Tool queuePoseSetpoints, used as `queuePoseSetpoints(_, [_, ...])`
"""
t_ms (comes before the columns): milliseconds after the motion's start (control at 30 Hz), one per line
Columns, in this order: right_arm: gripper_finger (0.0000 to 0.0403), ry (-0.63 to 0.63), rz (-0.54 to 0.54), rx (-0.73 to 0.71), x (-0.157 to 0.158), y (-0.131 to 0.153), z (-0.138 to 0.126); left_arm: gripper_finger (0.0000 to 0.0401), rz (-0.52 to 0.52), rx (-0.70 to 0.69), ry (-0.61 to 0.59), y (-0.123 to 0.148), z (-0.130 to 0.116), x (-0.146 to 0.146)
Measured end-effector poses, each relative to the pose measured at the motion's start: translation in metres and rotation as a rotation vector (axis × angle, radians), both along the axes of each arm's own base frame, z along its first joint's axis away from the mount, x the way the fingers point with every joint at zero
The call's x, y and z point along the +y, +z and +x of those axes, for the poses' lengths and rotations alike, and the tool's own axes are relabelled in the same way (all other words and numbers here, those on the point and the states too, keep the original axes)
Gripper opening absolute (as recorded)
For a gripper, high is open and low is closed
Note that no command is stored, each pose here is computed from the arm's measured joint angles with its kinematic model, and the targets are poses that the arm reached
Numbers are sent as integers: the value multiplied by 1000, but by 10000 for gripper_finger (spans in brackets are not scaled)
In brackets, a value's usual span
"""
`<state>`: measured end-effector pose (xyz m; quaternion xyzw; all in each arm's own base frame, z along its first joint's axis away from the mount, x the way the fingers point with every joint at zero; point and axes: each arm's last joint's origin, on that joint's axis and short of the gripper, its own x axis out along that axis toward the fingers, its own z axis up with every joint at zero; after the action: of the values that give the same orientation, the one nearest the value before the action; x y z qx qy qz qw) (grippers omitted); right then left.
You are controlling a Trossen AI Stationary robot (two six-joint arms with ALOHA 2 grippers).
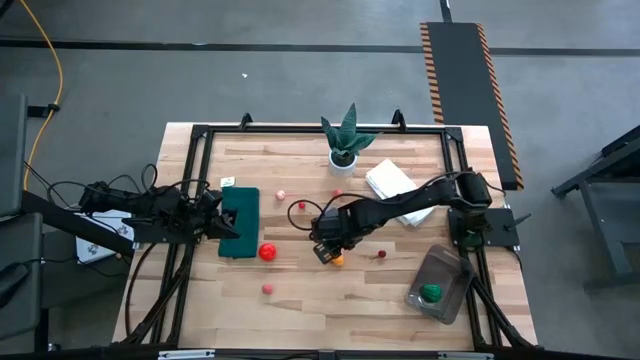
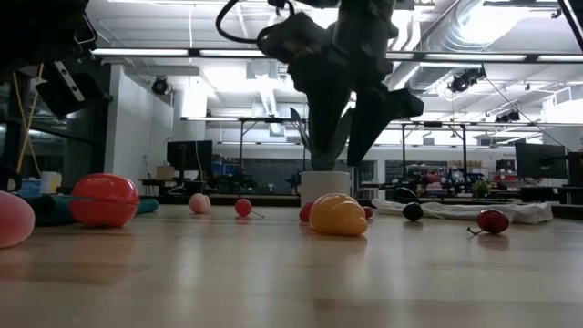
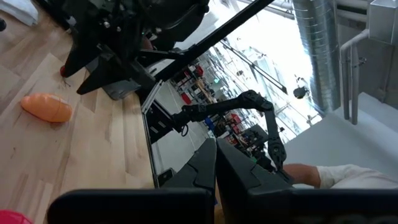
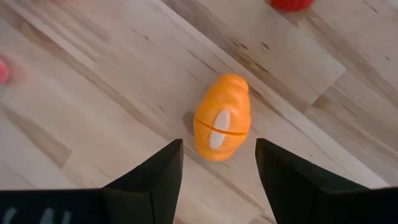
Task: Pick and placing Produce into tupperware
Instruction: Put the orange croissant into the black bin
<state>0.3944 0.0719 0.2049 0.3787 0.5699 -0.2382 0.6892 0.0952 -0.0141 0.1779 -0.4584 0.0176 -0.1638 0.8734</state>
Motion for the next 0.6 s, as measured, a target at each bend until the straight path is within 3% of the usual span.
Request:
queuePoseSetpoints(233, [193, -19, -9, -29, -3, 1, 3, 1, 2, 1, 0, 0, 0, 0])
queuePoseSetpoints(600, [193, -6, 64, -51, -8, 3, 6, 1, 2, 3, 0, 0, 0, 0])
